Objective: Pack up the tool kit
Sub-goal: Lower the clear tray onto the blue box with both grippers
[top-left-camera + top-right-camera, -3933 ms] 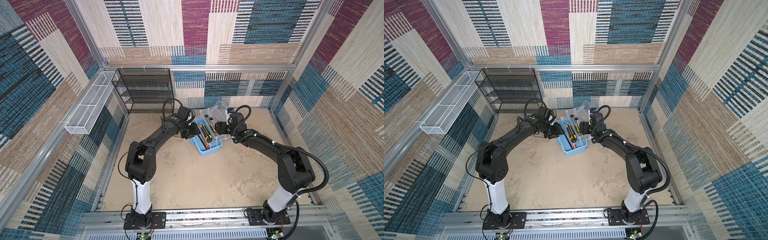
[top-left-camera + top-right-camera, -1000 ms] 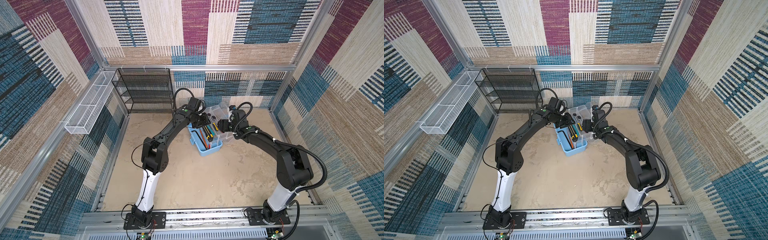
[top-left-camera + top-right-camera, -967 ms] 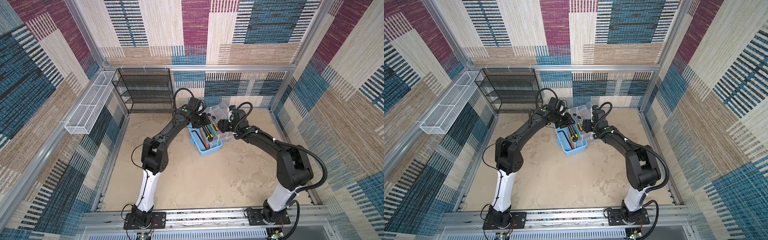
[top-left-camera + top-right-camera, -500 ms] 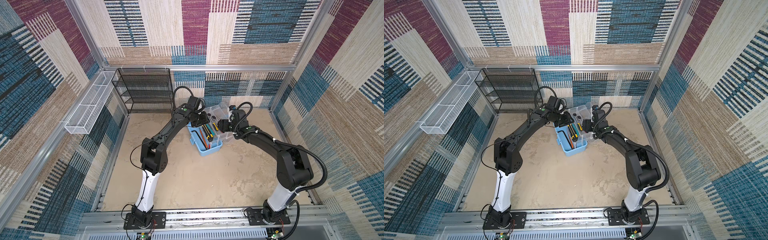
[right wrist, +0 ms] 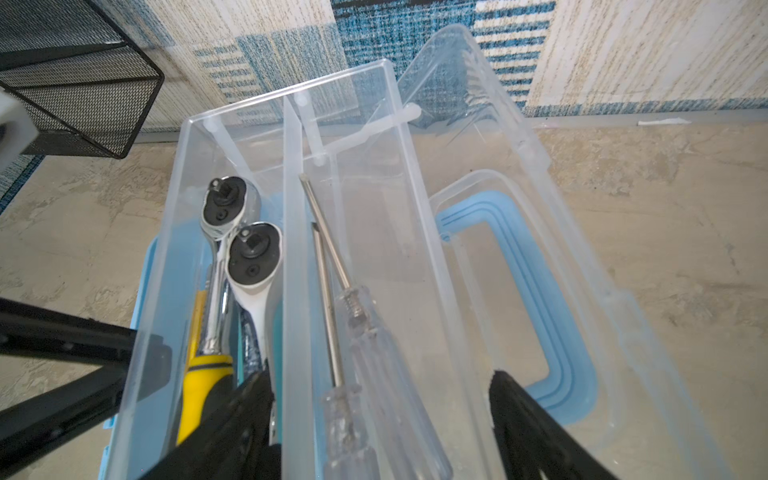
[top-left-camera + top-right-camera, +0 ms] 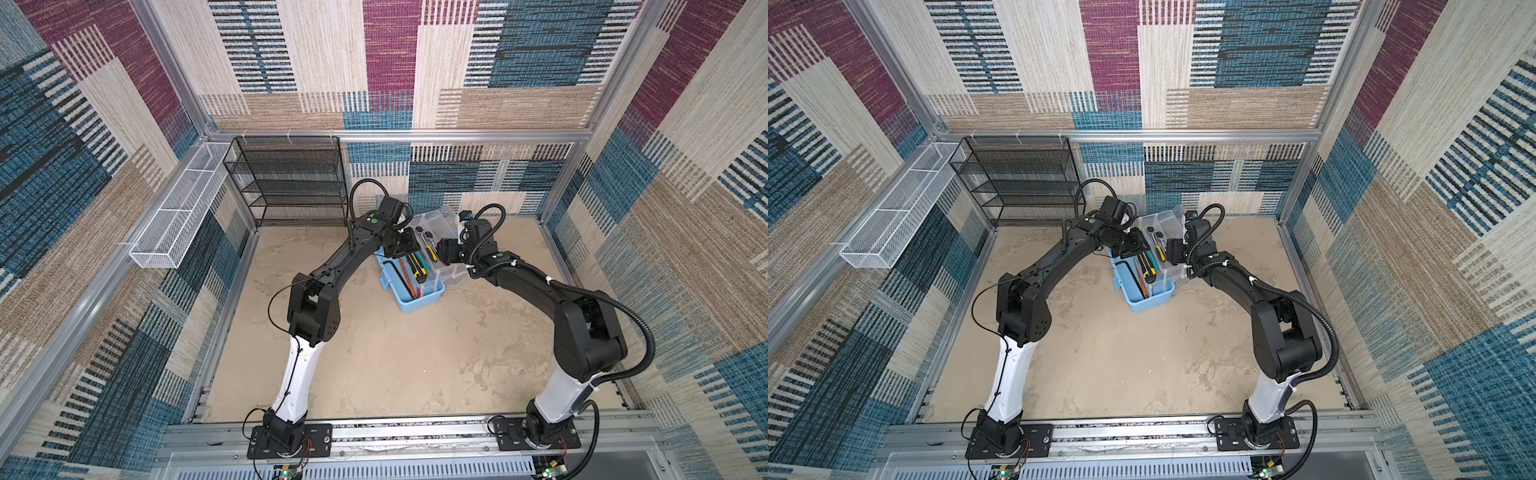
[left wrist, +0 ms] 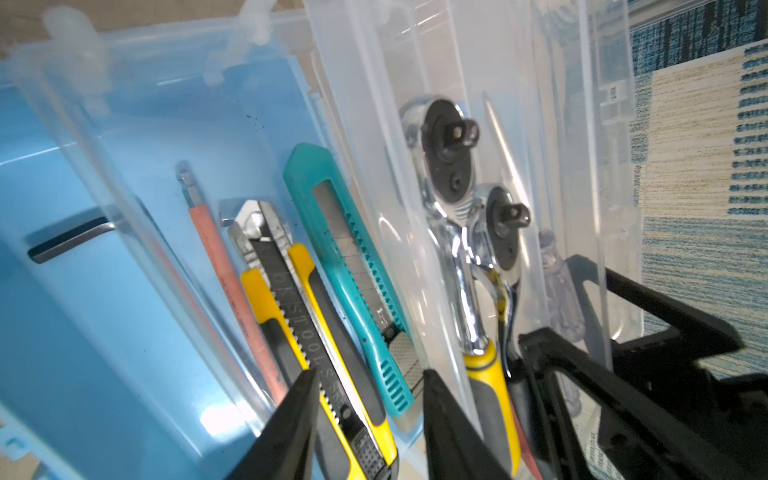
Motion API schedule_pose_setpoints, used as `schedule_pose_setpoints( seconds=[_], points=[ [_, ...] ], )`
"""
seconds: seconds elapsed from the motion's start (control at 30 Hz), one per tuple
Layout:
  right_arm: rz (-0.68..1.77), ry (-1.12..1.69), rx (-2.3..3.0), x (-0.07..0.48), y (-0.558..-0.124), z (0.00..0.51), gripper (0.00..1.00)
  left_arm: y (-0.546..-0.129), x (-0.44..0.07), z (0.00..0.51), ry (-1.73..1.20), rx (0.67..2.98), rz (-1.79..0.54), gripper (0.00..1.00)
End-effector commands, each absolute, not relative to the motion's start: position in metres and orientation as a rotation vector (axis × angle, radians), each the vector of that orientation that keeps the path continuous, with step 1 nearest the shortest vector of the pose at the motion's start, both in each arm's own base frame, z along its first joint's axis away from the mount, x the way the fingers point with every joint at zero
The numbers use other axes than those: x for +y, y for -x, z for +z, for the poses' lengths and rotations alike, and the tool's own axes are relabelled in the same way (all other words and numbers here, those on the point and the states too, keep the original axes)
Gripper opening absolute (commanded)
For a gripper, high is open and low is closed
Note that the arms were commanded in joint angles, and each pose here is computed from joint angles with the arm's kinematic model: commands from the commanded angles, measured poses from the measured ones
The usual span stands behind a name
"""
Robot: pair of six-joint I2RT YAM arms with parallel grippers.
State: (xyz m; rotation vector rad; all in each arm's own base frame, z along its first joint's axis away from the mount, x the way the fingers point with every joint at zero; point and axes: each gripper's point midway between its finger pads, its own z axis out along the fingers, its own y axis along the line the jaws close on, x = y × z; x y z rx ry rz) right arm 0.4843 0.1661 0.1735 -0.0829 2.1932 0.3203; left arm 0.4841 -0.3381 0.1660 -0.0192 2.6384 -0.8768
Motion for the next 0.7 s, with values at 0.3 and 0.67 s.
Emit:
schedule_pose_setpoints(
  seconds=[0.3, 0.67],
  points=[
    [0.331, 0.092, 2.183, 0.169, -0.482, 0.180, 0.84, -0.471, -0.326, 0.165, -0.004, 2.656, -0.806, 0.42],
    [0.325, 0.086, 2.183, 0.167, -0.480, 0.179, 0.84, -0.460, -0.306, 0.153, 0.005, 2.688, -0.706, 0.42]
  ],
)
